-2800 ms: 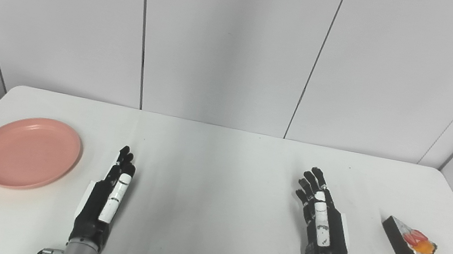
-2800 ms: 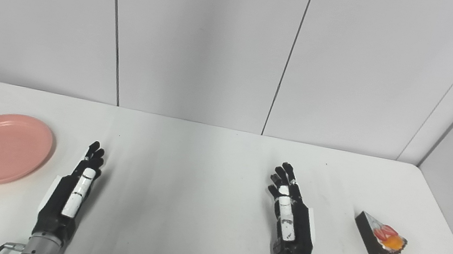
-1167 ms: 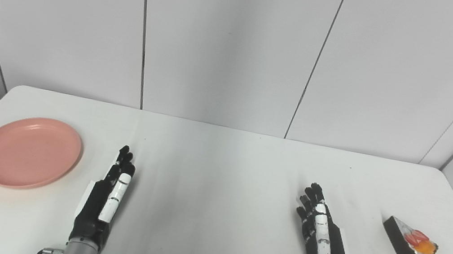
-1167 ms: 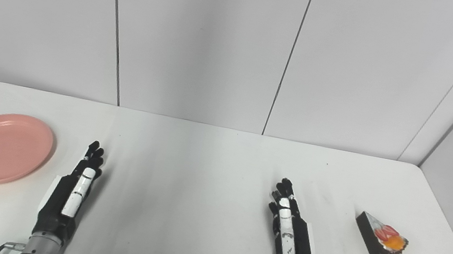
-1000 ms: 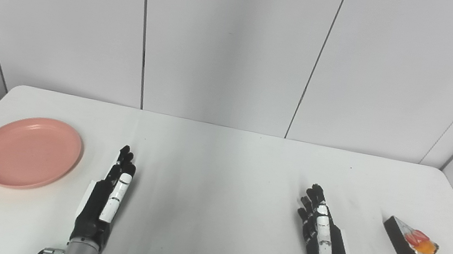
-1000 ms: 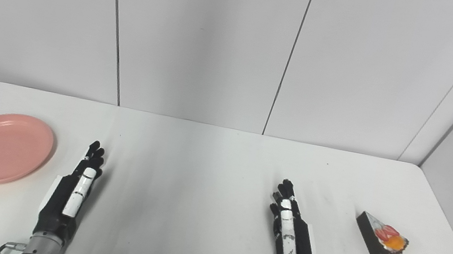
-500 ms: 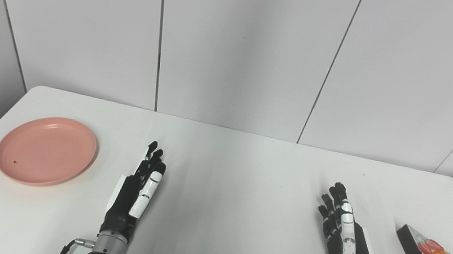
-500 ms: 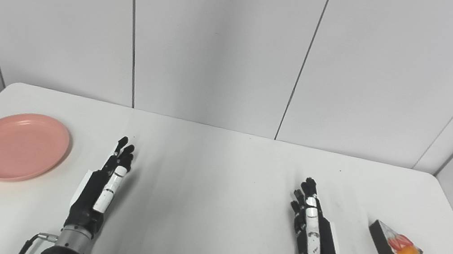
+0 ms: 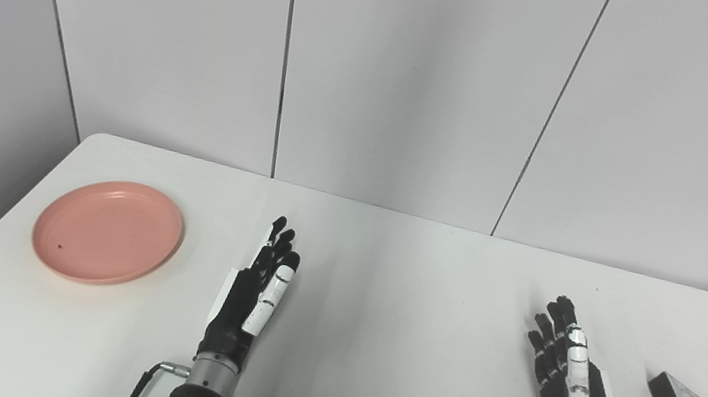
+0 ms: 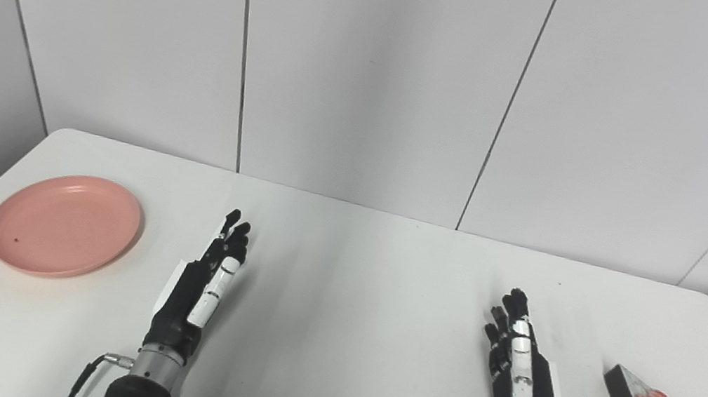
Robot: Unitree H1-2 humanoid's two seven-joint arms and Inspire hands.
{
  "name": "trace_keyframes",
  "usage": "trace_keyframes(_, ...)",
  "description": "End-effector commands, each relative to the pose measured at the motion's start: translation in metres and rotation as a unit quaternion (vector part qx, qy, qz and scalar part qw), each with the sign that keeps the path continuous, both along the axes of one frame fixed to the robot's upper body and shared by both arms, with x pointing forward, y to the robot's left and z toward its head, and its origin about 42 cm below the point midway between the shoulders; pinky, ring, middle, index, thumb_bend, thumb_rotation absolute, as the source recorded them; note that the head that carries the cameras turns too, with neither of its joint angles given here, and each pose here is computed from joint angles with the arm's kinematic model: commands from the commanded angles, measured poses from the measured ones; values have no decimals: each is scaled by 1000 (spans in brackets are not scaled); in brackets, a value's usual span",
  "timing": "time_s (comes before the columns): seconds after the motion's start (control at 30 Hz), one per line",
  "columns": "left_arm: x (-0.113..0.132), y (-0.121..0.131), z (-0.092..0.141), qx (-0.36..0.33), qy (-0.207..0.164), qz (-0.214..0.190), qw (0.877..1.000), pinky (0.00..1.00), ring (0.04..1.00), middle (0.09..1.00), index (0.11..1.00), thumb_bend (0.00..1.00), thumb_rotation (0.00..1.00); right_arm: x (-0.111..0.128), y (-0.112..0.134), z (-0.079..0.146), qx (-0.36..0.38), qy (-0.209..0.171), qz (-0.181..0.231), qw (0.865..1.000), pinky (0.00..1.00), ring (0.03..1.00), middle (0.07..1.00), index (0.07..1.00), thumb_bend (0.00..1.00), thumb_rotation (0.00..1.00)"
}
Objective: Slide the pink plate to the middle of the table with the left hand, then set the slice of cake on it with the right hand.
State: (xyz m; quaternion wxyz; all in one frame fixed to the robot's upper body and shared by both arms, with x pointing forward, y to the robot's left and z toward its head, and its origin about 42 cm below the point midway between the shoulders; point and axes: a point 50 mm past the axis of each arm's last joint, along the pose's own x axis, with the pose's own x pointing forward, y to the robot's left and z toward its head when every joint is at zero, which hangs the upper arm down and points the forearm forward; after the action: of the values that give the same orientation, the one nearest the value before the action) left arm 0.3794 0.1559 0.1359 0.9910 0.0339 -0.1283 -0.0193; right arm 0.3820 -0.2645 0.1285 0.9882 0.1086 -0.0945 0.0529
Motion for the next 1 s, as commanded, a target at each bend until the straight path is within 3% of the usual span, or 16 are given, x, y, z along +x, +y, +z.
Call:
trace_keyframes(0.0,-9,-2,-20,-8,17,7,1000,928,964,967,1000,533,935,-17,-9,-27,1,24,-4,1000,1000,995,993,978,749,838)
trace_keyframes(0.23,-10,0,-21,-10,6,5,1000,920,952,954,1000,562,935,-19,-4,-27,2,27,-3,1000,1000,986,985,972,749,846)
trace_keyframes(0.43,-11,2,-2,-15,-41,0,999,881,909,941,1000,599,915,-21,-1,-27,8,30,0,1000,1000,982,980,971,737,835)
trace_keyframes(0.53,-8,5,24,-26,-82,-3,996,865,903,934,1000,594,903,-21,-1,-26,10,34,-1,999,1000,978,976,967,738,836)
trace_keyframes(0.73,0,22,74,-40,-156,16,987,849,891,897,987,733,887,-24,-6,-24,17,35,-6,999,1000,961,964,954,745,820)
trace_keyframes(0.97,19,67,126,20,-218,51,974,798,880,880,834,794,916,-23,-6,-23,25,37,-6,999,1000,957,958,953,755,815)
